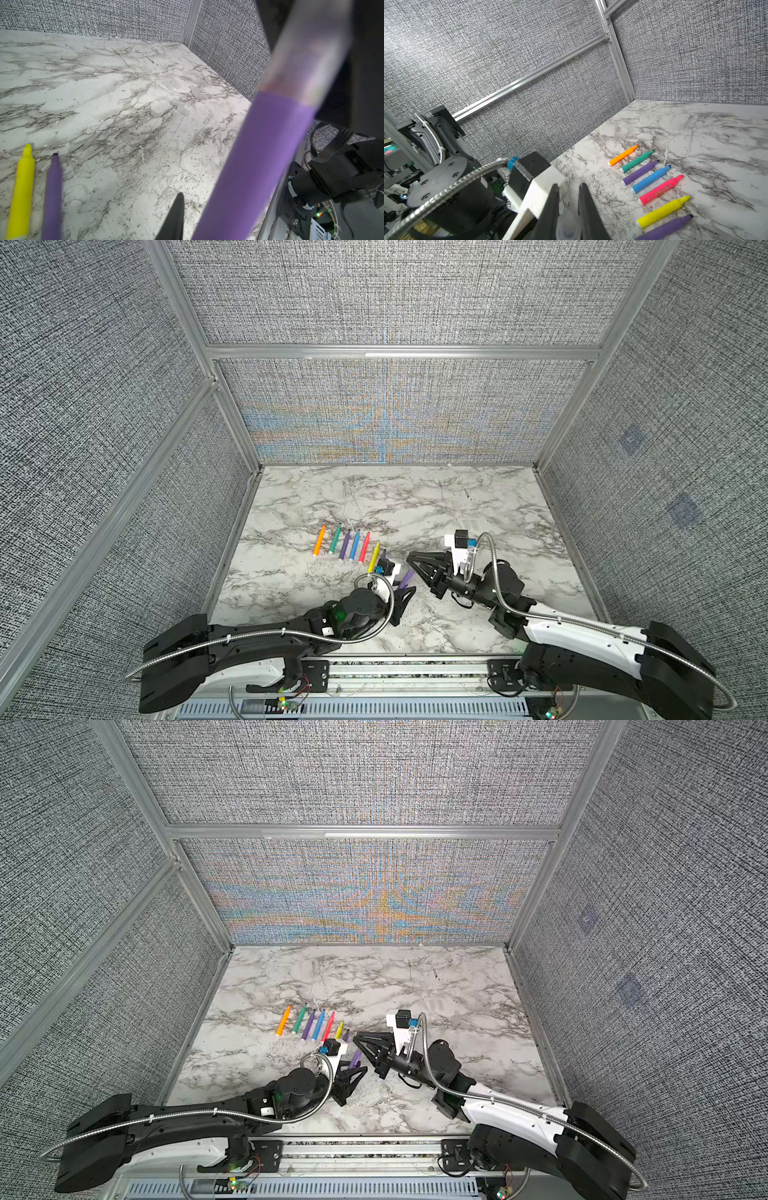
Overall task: Remove pen caps from pens
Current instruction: Open the pen cap on the pen.
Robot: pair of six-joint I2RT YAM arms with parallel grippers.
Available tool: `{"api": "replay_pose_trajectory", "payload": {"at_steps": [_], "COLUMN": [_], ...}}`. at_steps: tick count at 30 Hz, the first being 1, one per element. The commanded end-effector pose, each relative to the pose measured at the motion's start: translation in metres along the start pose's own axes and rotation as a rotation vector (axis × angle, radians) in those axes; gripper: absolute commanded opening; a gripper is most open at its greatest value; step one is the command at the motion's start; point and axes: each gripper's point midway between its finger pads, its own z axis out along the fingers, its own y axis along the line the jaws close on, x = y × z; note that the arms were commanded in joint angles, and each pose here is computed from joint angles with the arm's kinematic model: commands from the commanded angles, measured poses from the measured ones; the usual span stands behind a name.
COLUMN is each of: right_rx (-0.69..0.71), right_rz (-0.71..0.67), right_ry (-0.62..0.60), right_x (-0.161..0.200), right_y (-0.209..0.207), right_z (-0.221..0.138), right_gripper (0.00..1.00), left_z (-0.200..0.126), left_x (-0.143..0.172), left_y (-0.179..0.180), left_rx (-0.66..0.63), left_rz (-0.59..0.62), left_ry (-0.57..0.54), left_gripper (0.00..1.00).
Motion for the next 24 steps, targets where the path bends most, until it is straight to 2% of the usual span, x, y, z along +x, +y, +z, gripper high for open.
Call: {"api": "replay_pose_trajectory", "payload": {"at_steps": [1, 3, 9, 18, 24], "right_rx": [-0.016, -0.009, 0.027, 0.049, 0.034], "right_rz": [-0.019, -0.021, -0.070, -0.183, -0.222], "right_ry": [0.019, 0.022, 0.007, -0.095, -0.162], "right_x": [0.004, 0.005, -0.010, -0.078, -0.117], "right_y": [0.003, 0.001, 0.001, 0.027, 0.047], "right_z": [0.004, 0.006, 0.009, 0.004, -0.001], "right_gripper": [0.00, 0.00, 0.00, 0.00, 0.00], "left_z": [0.001, 0.004, 0.011, 0.012, 0.022], "left_x": [-0.007, -0.006, 0.007, 0.029, 0.048], "left_y": [0.000, 0.000, 0.005, 0.018, 0.019], "left_rx": [-0.013, -0.014, -0.038, -0.065, -0.066], "left_rz": [-0.012, -0.010, -0.017, -0.059, -0.058], "left_ry": [-0.017, -0.010, 0.034, 0.054, 0.112], "left_gripper": [0.11, 0.00, 0.00, 0.00, 0.00]}}
